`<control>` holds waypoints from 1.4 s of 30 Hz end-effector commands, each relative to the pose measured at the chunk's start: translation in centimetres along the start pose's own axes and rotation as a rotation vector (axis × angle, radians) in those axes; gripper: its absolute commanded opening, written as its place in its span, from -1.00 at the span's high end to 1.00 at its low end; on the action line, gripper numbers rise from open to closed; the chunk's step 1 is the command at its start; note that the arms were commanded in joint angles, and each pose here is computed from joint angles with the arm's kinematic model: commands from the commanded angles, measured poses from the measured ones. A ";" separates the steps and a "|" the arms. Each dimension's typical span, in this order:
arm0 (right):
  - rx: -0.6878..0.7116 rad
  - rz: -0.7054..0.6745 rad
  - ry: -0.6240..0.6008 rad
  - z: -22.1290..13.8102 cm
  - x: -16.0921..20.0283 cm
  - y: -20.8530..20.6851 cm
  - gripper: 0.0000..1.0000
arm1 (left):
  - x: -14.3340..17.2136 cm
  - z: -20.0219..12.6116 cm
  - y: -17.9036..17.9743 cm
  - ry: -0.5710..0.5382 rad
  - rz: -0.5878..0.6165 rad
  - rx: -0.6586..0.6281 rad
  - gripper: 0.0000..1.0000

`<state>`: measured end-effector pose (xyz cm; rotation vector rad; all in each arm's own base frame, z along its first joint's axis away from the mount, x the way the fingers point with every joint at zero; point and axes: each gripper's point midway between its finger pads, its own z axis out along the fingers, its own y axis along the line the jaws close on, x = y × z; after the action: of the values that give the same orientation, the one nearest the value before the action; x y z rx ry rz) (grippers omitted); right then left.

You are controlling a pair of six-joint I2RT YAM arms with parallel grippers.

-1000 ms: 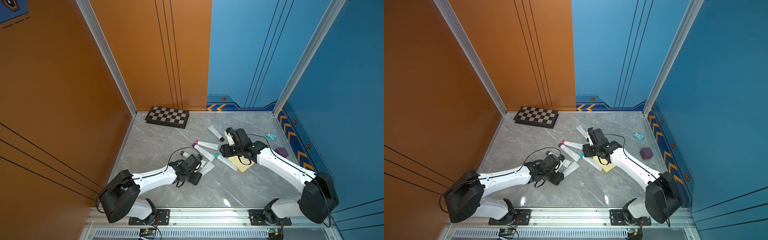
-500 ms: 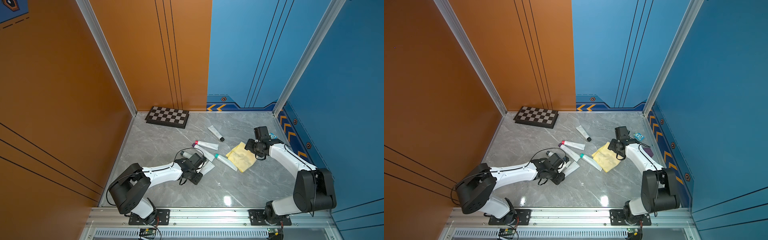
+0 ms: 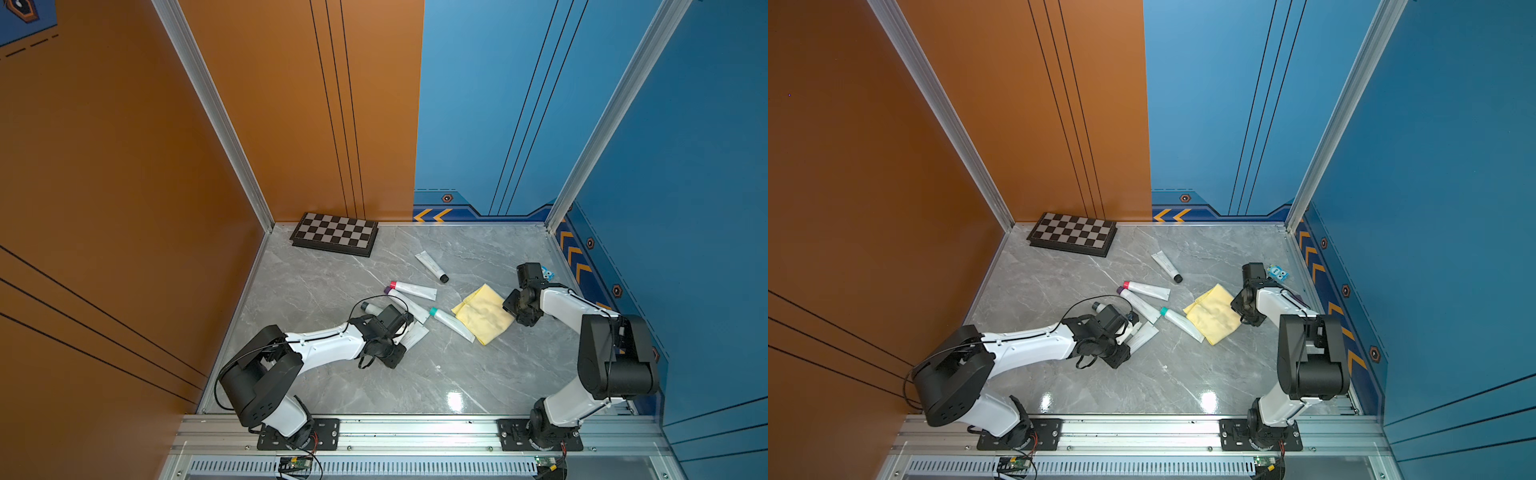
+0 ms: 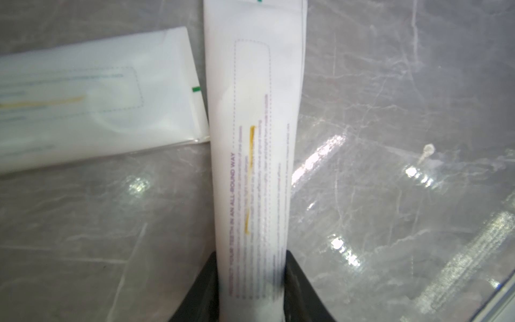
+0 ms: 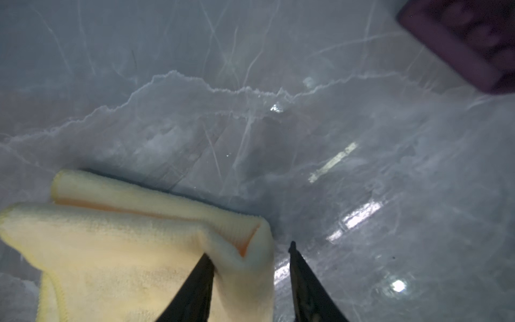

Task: Wipe the surface of the toothpaste tube
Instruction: Pick up the cleaning item at the center of the board.

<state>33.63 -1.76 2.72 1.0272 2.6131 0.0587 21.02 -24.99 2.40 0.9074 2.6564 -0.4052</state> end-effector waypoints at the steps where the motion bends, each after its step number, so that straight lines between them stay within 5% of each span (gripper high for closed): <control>1: -0.022 0.005 0.016 0.5 0.4 0.3 0.41 | 0.1 0.3 0.0 0.005 -0.002 0.023 0.26; 6: -0.054 -0.032 -0.022 -1.1 0.1 1.0 1.00 | 0.0 0.1 0.0 -0.007 -0.007 0.035 0.31; 28: -0.520 -0.369 -0.184 -17.6 3.5 10.7 1.00 | -0.3 1.2 -3.4 -0.002 0.076 0.164 0.30; 32: -0.541 -0.431 -0.129 -17.1 6.0 11.8 1.00 | 0.1 1.8 -4.0 0.022 0.086 0.173 0.14; 35: -0.555 -0.483 -0.085 -16.1 8.2 12.9 1.00 | 0.0 1.1 -3.6 0.000 0.067 0.151 -0.26; 42: -0.586 -0.526 -0.028 -14.6 10.6 14.6 1.00 | -0.7 -3.3 -0.3 -0.166 -0.053 0.050 -0.68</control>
<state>31.13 16.11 16.30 0.1685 2.5056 0.5753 19.97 -26.60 4.86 0.9084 2.5325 -0.6117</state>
